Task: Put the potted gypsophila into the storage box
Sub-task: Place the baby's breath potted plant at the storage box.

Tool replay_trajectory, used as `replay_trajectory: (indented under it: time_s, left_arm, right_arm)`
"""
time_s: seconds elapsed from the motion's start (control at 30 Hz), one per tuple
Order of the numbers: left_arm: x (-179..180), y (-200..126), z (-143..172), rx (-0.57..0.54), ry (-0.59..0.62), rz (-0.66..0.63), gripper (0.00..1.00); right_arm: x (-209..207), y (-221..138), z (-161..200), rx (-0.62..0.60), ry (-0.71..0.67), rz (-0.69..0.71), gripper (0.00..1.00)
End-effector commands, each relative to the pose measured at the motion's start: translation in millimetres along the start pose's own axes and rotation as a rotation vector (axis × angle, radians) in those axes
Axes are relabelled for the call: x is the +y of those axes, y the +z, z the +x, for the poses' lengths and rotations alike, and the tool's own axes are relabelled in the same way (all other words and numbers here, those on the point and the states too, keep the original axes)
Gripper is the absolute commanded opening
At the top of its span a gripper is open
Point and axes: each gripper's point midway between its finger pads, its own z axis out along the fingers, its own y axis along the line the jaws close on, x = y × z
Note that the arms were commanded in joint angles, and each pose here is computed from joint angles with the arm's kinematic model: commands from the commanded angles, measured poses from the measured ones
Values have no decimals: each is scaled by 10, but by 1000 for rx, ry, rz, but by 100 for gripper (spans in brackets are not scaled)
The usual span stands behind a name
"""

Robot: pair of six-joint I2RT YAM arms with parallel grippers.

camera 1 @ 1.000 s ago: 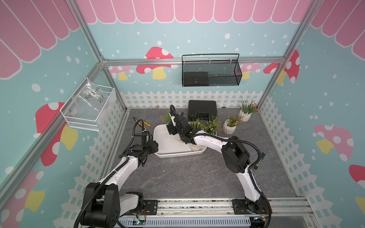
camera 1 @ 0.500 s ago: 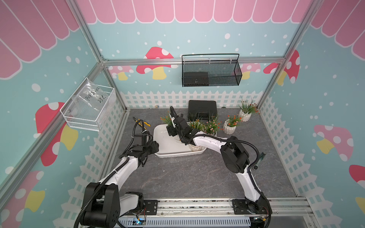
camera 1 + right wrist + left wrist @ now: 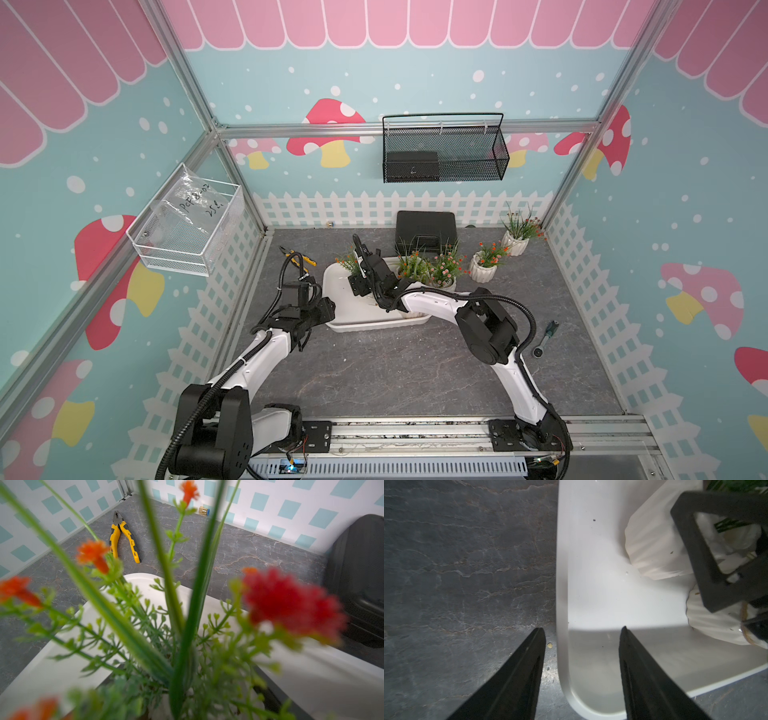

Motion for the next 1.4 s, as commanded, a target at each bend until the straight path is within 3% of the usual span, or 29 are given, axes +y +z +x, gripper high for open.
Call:
replay_trajectory:
  time_s: [0.0,0.37,0.6,0.83,1.1,1.37]
  left_arm:
    - [-36,-16,8,-9,-3,19,57]
    - [-48,7,20,1,0,23,57]
    - [-35,-6,21,-3,1,17,57]
    - [-37,-9,11,-5,3,14,58]
    - [-39,-15,8,-6,2,15,57]
    - [-55,-50,-17,-21,3,22,57]
  right_arm:
    - [-169,-9,-194,-67,49,55,69]
    - [-594,88,-68,-37,90,169,70]
    - [-653,217,13,-12,93,175,71]
    - [-653,282,67,29,72,180,85]
    - [-512,111,-225,7,67,116,92]
    - [-261,-465,-780,-81,24,32,91]
